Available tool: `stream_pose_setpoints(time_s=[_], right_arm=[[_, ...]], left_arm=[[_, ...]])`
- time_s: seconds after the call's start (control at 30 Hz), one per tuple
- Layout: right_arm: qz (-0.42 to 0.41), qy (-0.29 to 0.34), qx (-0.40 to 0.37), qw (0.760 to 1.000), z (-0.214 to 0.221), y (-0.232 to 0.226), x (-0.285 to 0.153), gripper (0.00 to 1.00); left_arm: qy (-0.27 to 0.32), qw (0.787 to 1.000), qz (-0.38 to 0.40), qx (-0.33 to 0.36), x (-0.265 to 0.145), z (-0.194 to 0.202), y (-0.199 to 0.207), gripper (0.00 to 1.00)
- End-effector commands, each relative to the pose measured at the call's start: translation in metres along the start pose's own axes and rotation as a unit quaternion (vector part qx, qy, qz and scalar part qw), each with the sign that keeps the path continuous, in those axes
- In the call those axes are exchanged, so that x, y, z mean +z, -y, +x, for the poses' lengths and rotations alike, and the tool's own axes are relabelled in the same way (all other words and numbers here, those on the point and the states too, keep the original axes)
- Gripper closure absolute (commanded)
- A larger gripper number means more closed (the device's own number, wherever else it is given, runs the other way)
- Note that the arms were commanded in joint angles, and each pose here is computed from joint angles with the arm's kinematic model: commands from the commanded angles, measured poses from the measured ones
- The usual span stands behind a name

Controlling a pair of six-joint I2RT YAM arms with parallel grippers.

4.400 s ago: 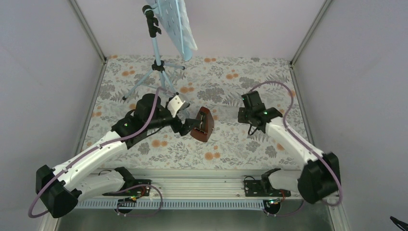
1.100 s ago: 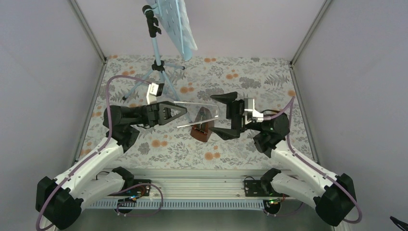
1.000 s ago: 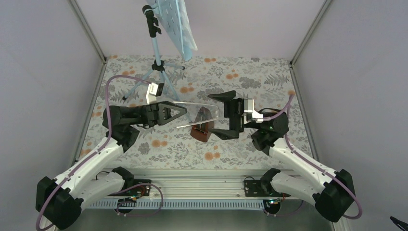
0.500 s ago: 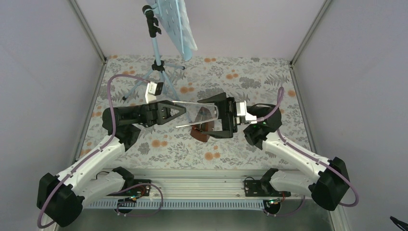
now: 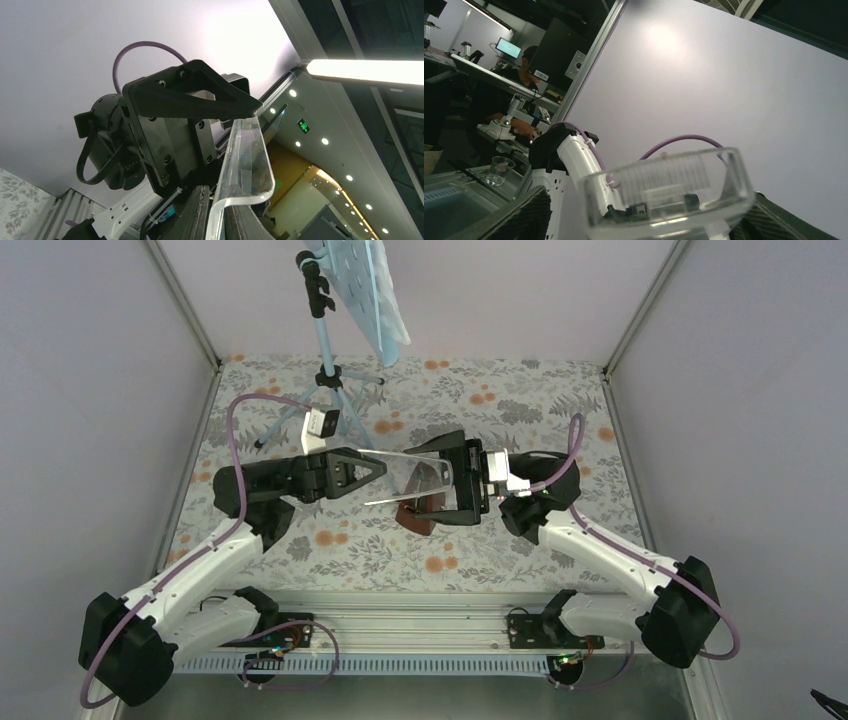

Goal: Pack up the instrument practice props

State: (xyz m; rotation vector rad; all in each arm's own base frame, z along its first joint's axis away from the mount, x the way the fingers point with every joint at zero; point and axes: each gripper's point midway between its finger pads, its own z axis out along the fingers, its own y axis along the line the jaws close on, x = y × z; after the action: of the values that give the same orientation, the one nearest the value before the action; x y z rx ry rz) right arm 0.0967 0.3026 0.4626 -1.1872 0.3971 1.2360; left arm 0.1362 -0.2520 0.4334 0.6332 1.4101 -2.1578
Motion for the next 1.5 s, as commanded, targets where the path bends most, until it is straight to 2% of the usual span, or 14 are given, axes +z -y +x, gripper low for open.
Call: stream_pose_setpoints(time_s=[0.0, 0.23, 0.57, 0.73, 1.0, 1.27, 1.3, 1.37, 1.47], right_arm=[[-0.014, 0.024, -0.035, 0.999, -0.015, -0.003, 0.006, 0.18], [-0.019, 0.032, -0.036, 0.999, -0.018, -0.003, 0.008, 0.18], [-0.028, 0.038, -0.039, 0.998, -0.02, -0.003, 0.013, 0.1], [-0.03, 0.037, -0.036, 0.998, -0.018, -0.002, 0.015, 0.26], [-0.028, 0.033, -0.029, 0.999, -0.016, -0.002, 0.016, 0.24], [-0.029, 0.023, -0.026, 0.999, -0.014, -0.002, 0.017, 0.53], [-0.027, 0.019, -0.023, 0.999, -0.014, -0.001, 0.017, 0.54], [-0.021, 0.008, -0.018, 1.0, -0.011, 0.002, 0.017, 0.54], [0.005, -0.016, -0.011, 1.0, -0.006, 0.007, 0.015, 0.55]], left_arm=[[0.008, 1.0, 0.02, 0.015, 0.0, -0.002, 0.011, 0.98], [0.006, 0.999, 0.029, 0.014, 0.0, -0.001, 0.013, 0.98], [0.01, 1.0, 0.028, 0.007, -0.001, 0.001, 0.008, 0.98], [0.013, 0.999, 0.032, 0.008, -0.002, 0.0, 0.009, 0.98], [0.015, 0.999, 0.039, 0.008, -0.003, 0.001, 0.013, 0.98], [0.016, 0.999, 0.038, 0.007, -0.003, 0.002, 0.01, 0.97], [0.017, 0.999, 0.036, 0.005, -0.004, 0.003, 0.007, 0.93], [0.019, 0.999, 0.031, -0.001, -0.005, 0.004, 0.001, 0.69], [0.024, 0.999, 0.022, -0.009, -0.009, 0.007, -0.012, 0.51]])
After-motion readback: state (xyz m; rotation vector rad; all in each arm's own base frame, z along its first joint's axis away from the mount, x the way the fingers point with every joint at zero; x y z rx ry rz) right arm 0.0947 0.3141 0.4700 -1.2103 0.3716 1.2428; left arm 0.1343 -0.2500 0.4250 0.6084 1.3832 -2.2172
